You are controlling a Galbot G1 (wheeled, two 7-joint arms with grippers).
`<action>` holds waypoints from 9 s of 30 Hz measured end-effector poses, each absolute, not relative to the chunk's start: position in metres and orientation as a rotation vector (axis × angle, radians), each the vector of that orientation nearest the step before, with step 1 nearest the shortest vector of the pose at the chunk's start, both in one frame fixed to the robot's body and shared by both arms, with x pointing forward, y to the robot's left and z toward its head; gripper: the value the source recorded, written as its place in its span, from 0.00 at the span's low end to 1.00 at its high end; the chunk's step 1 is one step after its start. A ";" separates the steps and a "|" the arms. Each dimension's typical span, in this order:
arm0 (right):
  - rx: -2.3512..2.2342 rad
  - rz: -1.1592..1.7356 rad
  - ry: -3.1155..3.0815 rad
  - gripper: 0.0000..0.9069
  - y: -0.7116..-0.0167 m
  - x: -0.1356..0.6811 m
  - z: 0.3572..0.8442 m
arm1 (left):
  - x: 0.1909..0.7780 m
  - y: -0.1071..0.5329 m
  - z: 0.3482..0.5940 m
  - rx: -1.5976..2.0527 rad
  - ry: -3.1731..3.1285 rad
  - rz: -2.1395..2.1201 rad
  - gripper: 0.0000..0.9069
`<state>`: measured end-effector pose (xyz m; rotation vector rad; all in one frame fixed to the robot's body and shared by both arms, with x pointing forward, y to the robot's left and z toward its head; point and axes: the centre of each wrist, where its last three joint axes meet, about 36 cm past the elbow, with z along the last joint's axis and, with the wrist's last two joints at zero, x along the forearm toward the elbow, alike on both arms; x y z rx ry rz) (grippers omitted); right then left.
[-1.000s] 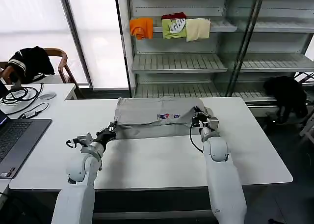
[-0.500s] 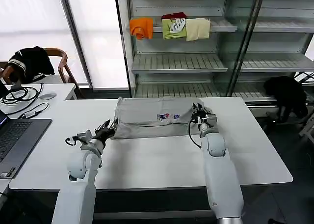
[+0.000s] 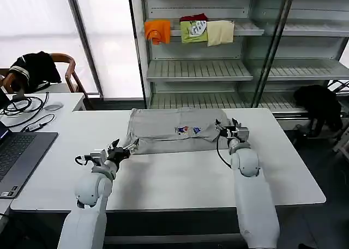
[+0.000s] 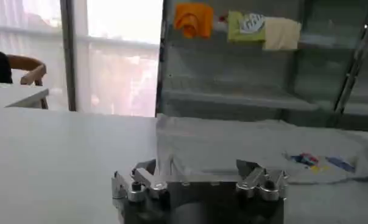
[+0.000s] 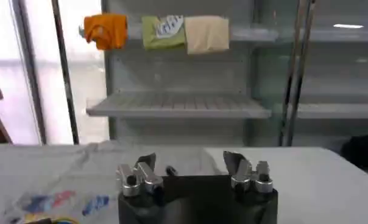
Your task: Fold and organize the clothes.
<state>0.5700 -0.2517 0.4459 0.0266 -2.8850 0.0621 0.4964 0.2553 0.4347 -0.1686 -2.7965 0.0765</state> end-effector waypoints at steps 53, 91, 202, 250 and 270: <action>0.077 0.086 -2.746 0.00 -0.287 0.514 0.423 | 0.491 0.258 0.412 -0.117 -2.756 -0.040 0.92; 0.134 0.028 -2.762 0.00 -0.286 0.476 0.427 | 0.468 0.276 0.411 -0.110 -2.756 -0.113 0.00; 0.255 0.190 -2.715 1.00 -0.235 0.307 0.451 | 0.282 0.318 0.455 -0.010 -2.702 -0.085 1.00; 0.218 0.097 -2.760 1.00 -0.177 0.640 0.451 | 0.550 0.334 0.454 -0.129 -2.768 -0.129 1.00; 0.299 0.129 -2.637 0.00 -0.176 0.668 0.433 | 0.581 0.348 0.425 -0.115 -2.645 -0.169 0.01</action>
